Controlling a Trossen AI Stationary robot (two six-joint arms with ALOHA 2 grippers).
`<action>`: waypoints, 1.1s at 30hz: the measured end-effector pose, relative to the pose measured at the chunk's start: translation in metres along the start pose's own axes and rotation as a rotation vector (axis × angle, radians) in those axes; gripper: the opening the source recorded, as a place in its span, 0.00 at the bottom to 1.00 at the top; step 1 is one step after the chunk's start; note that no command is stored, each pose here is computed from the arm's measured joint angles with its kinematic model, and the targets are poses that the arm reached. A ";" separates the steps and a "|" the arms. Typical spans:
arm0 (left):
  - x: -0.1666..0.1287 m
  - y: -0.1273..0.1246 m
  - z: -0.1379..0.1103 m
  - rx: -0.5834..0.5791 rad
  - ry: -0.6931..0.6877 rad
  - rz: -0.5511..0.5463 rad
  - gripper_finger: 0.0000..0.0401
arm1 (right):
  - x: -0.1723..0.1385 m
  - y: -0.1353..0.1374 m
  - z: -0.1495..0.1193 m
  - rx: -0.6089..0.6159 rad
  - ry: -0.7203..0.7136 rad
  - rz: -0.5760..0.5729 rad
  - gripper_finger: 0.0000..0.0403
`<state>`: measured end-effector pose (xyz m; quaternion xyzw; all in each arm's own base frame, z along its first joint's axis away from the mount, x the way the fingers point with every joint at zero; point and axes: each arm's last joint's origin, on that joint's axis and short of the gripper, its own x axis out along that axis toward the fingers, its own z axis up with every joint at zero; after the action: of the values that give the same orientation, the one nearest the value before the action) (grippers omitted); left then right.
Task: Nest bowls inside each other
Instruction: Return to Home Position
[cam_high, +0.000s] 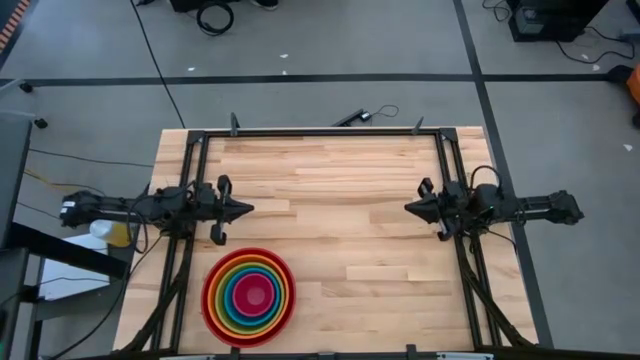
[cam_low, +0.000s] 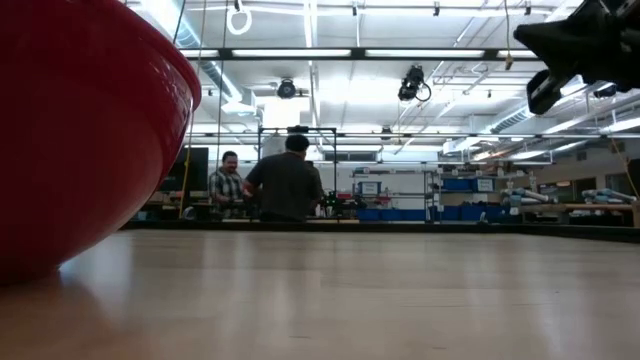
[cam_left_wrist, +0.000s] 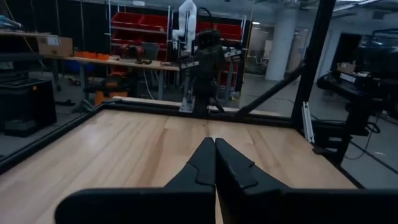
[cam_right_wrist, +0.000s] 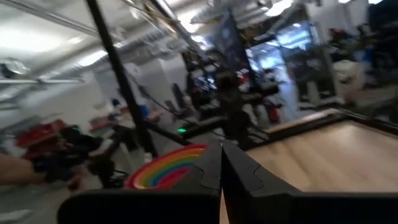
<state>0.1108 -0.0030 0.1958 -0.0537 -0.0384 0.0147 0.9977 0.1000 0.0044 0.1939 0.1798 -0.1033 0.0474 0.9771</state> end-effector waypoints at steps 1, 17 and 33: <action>0.000 0.000 -0.003 -0.003 -0.004 0.000 0.01 | 0.000 0.000 -0.002 0.002 -0.010 0.017 0.02; -0.009 0.003 -0.004 0.003 -0.108 0.046 0.01 | -0.007 0.005 0.004 -0.030 -0.058 0.145 0.02; -0.018 0.002 -0.001 0.029 -0.105 0.014 0.01 | -0.007 0.003 -0.002 -0.029 0.002 0.130 0.02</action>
<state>0.0931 -0.0016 0.1928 -0.0388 -0.0902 0.0251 0.9948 0.0933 0.0074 0.1915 0.1583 -0.1142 0.1092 0.9747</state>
